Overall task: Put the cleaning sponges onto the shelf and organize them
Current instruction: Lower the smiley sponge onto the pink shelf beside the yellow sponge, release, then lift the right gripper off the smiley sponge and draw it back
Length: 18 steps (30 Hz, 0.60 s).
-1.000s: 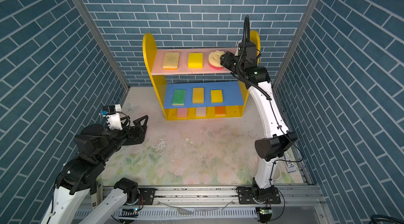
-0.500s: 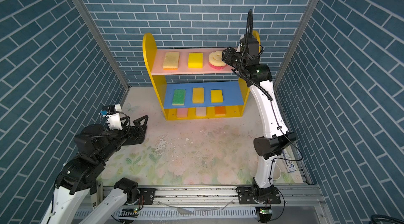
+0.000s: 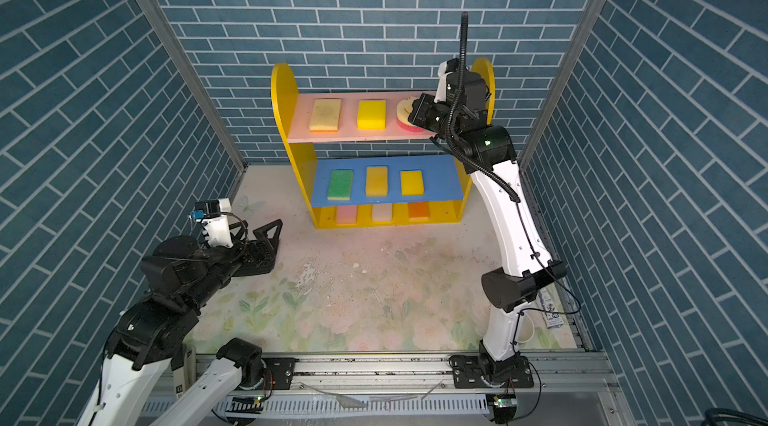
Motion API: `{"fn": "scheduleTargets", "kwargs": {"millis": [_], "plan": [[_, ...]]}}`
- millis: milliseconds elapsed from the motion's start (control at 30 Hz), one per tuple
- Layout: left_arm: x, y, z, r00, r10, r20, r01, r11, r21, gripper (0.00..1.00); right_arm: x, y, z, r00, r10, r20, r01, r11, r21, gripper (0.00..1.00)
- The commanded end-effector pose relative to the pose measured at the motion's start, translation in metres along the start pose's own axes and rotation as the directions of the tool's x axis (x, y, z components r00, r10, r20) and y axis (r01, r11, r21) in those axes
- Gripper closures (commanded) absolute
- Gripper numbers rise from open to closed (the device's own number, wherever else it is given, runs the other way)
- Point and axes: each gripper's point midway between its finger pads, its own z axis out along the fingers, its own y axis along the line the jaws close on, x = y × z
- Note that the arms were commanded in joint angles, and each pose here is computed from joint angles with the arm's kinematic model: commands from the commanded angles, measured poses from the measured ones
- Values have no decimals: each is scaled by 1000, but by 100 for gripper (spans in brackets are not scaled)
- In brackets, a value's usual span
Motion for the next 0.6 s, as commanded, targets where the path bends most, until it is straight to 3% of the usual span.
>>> {"fn": "scheduleTargets", "kwargs": {"millis": [0, 267, 567], "plan": [[-2, 1, -3, 1000, -8, 18, 8, 1000, 2, 0, 22, 9, -4, 997, -5, -71, 2, 999, -42, 100], [-2, 3, -6, 1000, -4, 18, 4, 1000, -11, 0, 47, -3, 4, 992, 3, -125, -6, 1000, -23, 100], [-4, 0, -3, 1000, -3, 14, 3, 1000, -1, 0, 37, -19, 9, 996, 6, -89, -4, 1000, 19, 100]]}}
